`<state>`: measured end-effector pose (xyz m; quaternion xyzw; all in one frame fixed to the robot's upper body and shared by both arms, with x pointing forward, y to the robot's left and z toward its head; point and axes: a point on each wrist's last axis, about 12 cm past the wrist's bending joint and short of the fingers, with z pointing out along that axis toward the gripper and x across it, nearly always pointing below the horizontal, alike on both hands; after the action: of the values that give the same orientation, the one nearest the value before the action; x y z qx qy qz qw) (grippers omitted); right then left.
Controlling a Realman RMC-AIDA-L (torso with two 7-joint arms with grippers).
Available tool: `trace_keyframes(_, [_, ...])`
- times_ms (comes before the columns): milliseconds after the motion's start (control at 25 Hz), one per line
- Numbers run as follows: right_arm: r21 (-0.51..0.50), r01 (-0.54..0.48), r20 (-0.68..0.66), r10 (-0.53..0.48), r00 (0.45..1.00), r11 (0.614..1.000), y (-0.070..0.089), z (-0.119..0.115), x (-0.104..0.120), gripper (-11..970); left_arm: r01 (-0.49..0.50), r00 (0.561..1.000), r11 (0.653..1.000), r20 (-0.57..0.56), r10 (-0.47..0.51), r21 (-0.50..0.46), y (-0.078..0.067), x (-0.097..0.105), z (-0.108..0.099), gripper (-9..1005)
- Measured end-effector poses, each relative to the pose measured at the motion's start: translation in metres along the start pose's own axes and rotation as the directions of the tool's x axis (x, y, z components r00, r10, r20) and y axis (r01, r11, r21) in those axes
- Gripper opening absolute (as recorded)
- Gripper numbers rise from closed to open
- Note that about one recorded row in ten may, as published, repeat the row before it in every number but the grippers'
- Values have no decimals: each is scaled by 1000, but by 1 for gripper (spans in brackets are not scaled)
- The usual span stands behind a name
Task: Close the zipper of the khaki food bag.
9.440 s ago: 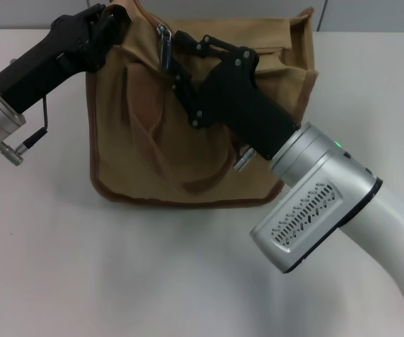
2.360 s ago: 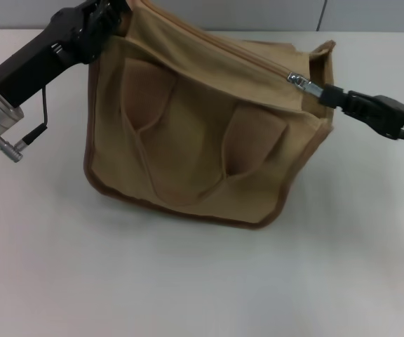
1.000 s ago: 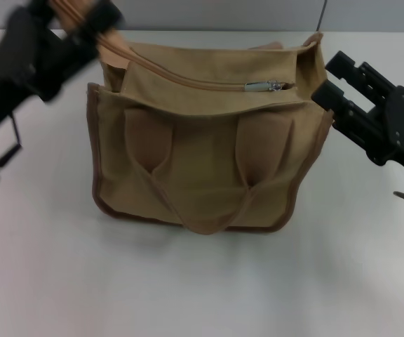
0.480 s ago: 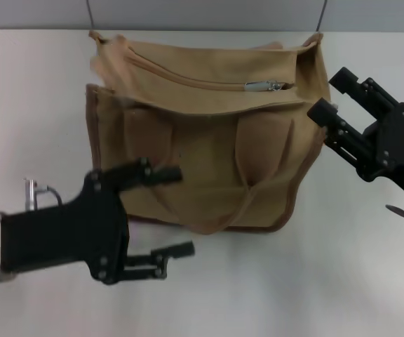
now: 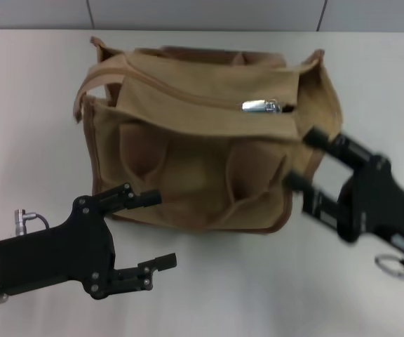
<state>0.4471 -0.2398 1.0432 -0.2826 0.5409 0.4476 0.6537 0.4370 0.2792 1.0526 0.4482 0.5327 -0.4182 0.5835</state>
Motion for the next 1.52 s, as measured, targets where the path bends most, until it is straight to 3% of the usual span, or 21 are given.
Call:
trace_keyframes(40, [-40,22,-16,-22,1000,999,9,-6,3,666,7,1000,1000,1,-7,-5,-1,1,-1,797])
trace_keyframes(280, [-51,112,7,-112,994,992,20,-15,3,666,76,997,996,22,-76,-43,3,-1,-4,797])
trace_keyframes(320, [-62,176,77,-171,982,982,29,-20,-2,666,79,997,996,26,-78,-45,4,-2,-4,797])
trace_keyframes(440, [-78,200,145,-187,972,977,34,-23,-9,666,76,997,996,31,-75,-44,5,-3,-3,797])
trace_keyframes(600, [-100,136,106,-125,986,986,26,-25,-12,666,77,997,997,24,-77,-28,5,-3,-2,797])
trace_keyframes(720, [-134,54,-5,-55,998,989,12,-26,-12,666,98,995,995,3,-98,-8,6,-3,-4,797])
trace_keyframes(760, [-175,-11,-80,-3,997,984,5,-25,-12,667,111,994,994,-10,-112,-5,8,-4,-7,797])
trace_keyframes(960, [-262,-98,-209,43,977,960,-1,-19,-10,667,128,990,991,-60,-125,38,8,-2,-9,797])
trace_keyframes(1520, [-266,-154,-344,55,937,952,-4,11,14,666,174,977,982,-138,-163,76,1,11,4,797])
